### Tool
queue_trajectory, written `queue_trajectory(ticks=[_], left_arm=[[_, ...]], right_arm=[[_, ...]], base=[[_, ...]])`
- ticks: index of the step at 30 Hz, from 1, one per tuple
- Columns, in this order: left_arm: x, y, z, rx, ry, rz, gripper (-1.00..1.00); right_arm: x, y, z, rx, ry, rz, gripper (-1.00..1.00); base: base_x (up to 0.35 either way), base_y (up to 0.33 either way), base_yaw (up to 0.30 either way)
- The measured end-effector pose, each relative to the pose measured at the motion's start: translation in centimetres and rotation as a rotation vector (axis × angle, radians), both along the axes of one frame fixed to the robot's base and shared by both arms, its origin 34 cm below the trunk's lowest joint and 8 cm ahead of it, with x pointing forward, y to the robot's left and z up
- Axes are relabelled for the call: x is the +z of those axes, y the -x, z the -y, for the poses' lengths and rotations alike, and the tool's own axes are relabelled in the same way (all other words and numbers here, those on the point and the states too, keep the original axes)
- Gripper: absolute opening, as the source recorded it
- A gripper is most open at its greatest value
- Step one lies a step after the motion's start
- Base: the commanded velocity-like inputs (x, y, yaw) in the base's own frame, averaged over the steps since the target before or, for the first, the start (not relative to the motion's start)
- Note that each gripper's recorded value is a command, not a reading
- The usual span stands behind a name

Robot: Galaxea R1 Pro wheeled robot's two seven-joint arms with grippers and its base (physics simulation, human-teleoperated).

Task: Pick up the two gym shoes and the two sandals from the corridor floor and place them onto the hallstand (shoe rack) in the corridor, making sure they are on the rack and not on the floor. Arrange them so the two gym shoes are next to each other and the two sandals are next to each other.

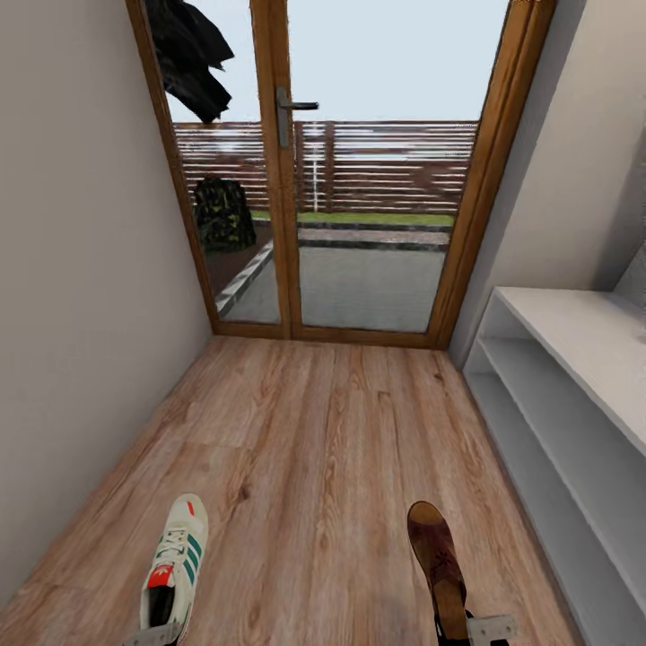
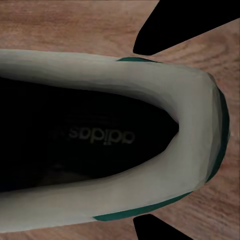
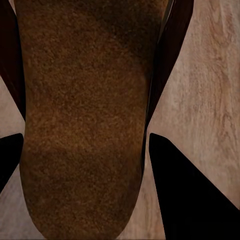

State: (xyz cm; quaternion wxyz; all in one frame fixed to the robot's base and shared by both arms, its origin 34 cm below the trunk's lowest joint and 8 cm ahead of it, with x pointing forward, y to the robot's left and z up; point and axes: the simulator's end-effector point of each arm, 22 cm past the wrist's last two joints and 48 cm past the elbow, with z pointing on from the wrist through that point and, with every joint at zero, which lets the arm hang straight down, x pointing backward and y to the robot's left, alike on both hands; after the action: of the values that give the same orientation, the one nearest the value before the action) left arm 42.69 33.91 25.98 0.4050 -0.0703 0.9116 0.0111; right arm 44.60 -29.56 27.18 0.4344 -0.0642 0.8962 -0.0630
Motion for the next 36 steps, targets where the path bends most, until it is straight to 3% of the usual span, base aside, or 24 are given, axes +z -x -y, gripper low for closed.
queue_trajectory(ticks=[36], left_arm=[[0.48, -0.45, 0.02, -0.001, 0.000, 0.014, -1.00]], right_arm=[[0.51, -0.42, -0.10, 0.000, -0.001, 0.015, -1.00]], base=[[0.262, 0.218, -0.272]])
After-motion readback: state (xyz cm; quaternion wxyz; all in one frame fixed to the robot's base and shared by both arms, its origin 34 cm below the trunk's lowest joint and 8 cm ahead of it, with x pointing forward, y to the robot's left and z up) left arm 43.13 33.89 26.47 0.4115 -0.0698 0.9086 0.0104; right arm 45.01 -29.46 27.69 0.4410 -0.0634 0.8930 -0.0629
